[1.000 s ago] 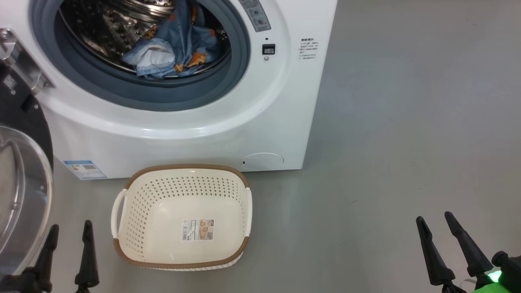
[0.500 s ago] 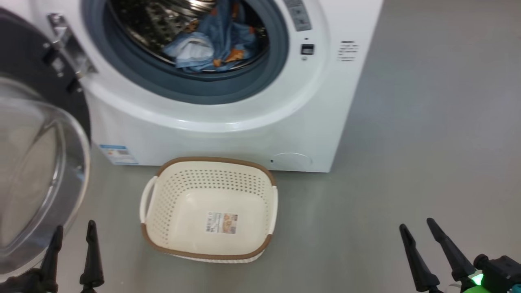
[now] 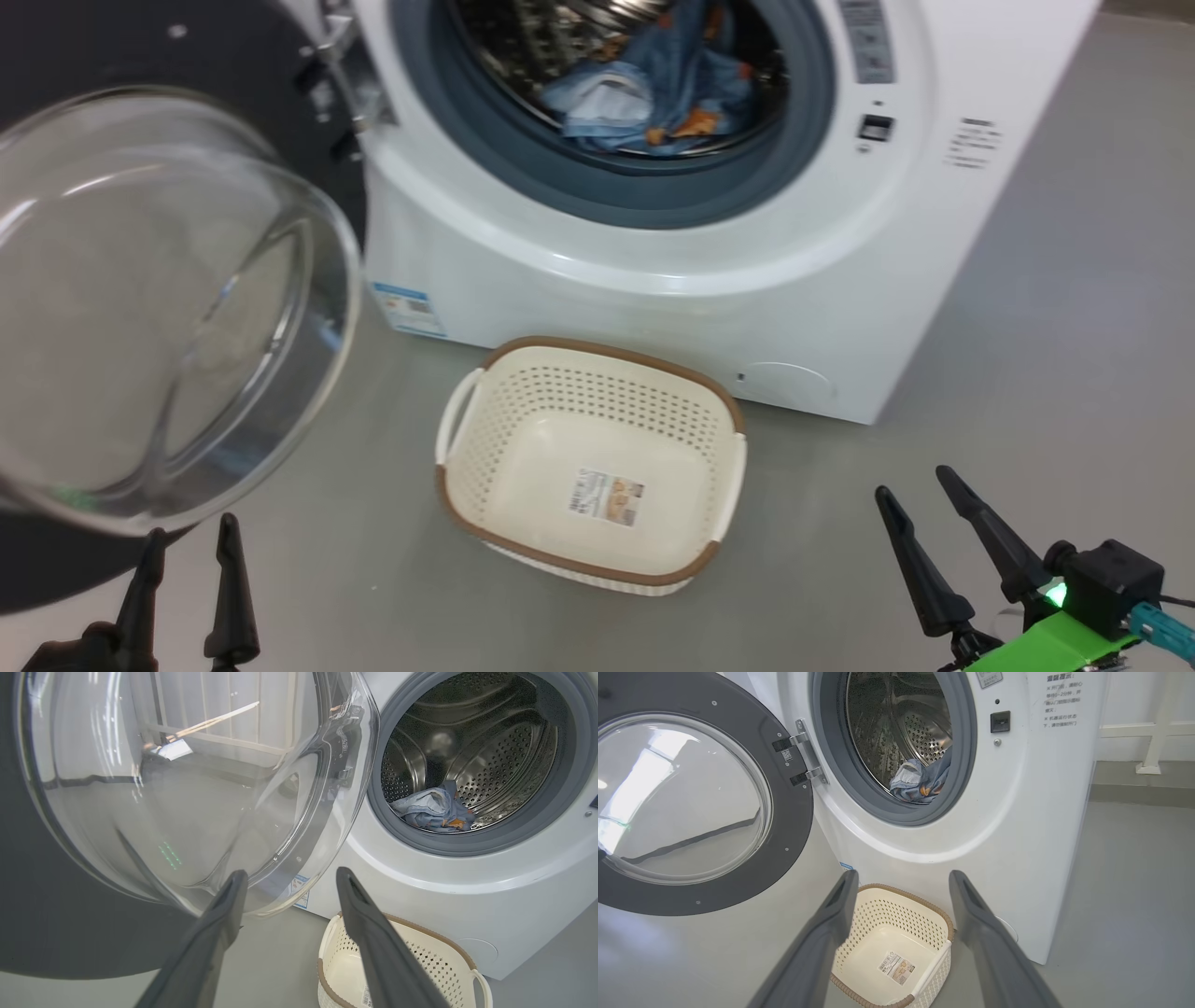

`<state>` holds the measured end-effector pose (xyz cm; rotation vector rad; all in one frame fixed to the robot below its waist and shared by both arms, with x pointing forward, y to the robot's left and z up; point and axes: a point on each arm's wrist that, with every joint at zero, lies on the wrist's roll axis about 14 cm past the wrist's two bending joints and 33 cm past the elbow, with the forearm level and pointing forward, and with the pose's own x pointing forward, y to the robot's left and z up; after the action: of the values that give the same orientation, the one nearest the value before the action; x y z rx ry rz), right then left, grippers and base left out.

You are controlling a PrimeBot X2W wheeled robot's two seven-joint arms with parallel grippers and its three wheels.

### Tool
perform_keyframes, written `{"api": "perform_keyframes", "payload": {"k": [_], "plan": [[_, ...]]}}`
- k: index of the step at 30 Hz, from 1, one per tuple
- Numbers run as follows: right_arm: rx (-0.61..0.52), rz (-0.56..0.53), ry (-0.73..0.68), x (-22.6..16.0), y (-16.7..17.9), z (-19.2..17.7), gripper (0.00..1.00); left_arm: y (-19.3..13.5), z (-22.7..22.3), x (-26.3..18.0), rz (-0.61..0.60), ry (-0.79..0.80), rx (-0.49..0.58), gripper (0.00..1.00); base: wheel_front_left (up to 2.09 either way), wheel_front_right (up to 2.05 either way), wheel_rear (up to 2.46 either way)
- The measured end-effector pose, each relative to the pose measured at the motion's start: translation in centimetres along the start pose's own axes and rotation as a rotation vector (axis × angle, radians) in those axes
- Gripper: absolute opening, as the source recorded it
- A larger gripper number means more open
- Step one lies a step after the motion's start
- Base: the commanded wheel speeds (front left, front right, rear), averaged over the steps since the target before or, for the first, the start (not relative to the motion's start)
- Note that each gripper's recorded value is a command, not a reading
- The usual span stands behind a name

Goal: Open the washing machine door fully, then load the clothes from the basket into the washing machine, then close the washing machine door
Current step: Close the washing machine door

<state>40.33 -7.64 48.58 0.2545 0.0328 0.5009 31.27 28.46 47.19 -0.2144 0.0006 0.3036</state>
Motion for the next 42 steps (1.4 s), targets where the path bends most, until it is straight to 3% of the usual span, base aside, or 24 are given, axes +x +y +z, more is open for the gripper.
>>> {"api": "perform_keyframes", "payload": {"k": [23, 38, 39, 40, 41, 42], "plan": [[-0.003, 0.323, 0.082, 4.3, 9.1, -2.2, 1.0, 7.0, 1.6, -7.3, 0.25, -0.065, -0.038, 1.0, 0.0, 0.0, 0.0], [-0.005, 0.361, 0.085, 4.7, 10.3, -2.2, 1.0, 7.3, 2.4, -7.9, 0.274, -0.101, -0.08, 1.0, 0.0, 0.0, 0.0], [-0.004, 0.36, 0.085, 4.7, 10.2, -2.2, 1.0, 7.3, 2.7, -7.9, 0.274, -0.112, -0.09, 0.55, 0.0, 0.0, 0.0], [-0.004, 0.36, 0.084, 4.7, 10.2, -2.2, 1.0, 7.3, 3.0, -7.9, 0.275, -0.124, -0.093, 0.38, 0.0, 0.0, 0.0], [-0.004, 0.359, 0.084, 4.8, 10.2, -2.2, 1.0, 7.4, 3.5, -7.8, 0.277, -0.139, -0.092, 0.07, 0.0, 0.0, 0.0], [-0.004, 0.357, 0.083, 4.8, 10.1, -2.2, 1.0, 7.7, 4.0, -7.9, 0.284, -0.158, -0.107, 0.0, 0.0, 0.0, 0.0]]}}
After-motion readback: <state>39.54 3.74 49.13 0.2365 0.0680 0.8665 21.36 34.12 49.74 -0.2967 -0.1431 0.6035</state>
